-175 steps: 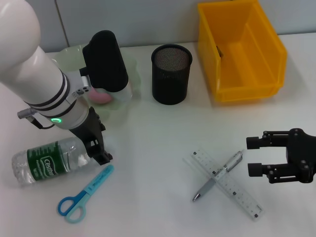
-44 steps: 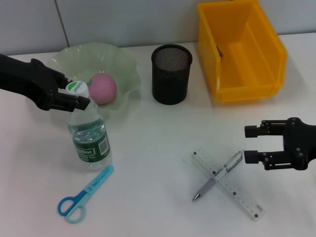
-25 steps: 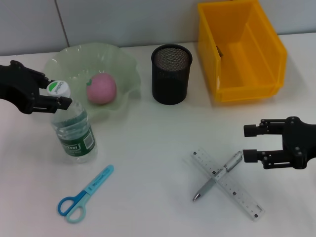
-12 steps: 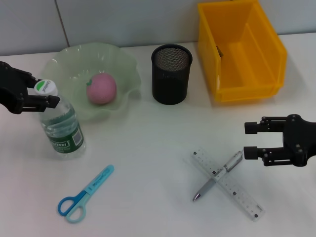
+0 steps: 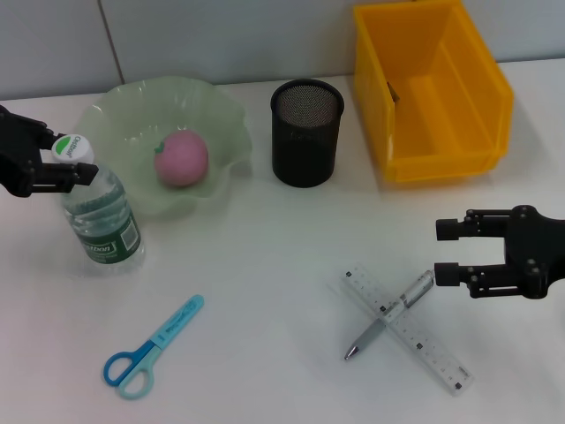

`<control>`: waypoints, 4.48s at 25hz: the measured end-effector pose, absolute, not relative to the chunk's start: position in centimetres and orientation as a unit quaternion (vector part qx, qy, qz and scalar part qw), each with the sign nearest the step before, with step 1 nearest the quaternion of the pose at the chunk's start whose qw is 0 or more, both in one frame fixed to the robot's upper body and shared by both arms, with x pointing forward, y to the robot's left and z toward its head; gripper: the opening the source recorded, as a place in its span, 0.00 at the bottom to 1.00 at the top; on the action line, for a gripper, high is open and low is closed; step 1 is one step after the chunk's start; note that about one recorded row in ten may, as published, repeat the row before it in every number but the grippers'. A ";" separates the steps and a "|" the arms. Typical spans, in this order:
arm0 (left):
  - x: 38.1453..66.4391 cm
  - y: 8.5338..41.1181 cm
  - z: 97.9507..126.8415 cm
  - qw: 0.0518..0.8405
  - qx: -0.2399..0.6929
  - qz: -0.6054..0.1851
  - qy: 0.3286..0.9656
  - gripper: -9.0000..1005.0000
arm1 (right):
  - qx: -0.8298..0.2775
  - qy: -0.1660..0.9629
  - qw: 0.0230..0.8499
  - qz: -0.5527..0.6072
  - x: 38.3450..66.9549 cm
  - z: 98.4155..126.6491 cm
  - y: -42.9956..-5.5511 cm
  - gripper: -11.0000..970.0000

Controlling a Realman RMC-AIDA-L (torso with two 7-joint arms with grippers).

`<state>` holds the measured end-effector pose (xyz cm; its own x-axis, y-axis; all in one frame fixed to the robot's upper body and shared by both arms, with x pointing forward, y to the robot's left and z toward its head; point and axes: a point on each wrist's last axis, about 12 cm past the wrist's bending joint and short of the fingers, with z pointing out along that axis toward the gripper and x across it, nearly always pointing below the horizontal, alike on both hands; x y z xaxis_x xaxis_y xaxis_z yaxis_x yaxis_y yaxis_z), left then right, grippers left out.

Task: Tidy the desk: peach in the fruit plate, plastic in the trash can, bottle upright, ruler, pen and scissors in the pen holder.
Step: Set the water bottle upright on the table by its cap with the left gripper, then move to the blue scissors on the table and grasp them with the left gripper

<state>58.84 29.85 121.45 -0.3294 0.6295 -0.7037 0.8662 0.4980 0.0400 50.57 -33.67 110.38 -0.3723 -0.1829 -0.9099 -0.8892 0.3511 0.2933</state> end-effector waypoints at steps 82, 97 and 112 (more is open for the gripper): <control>56.8 22.2 119.0 0.463 0.449 -0.495 0.582 0.85 | -0.364 0.713 0.424 0.424 51.1 111.9 -35.2 0.75; 54.6 20.5 123.3 0.326 0.555 -0.321 0.695 0.85 | -0.364 0.719 0.414 0.424 50.7 112.0 -35.9 0.75; 53.8 16.0 124.0 0.174 0.447 -0.181 0.858 0.84 | -0.374 0.720 0.412 0.415 51.1 112.4 -35.8 0.75</control>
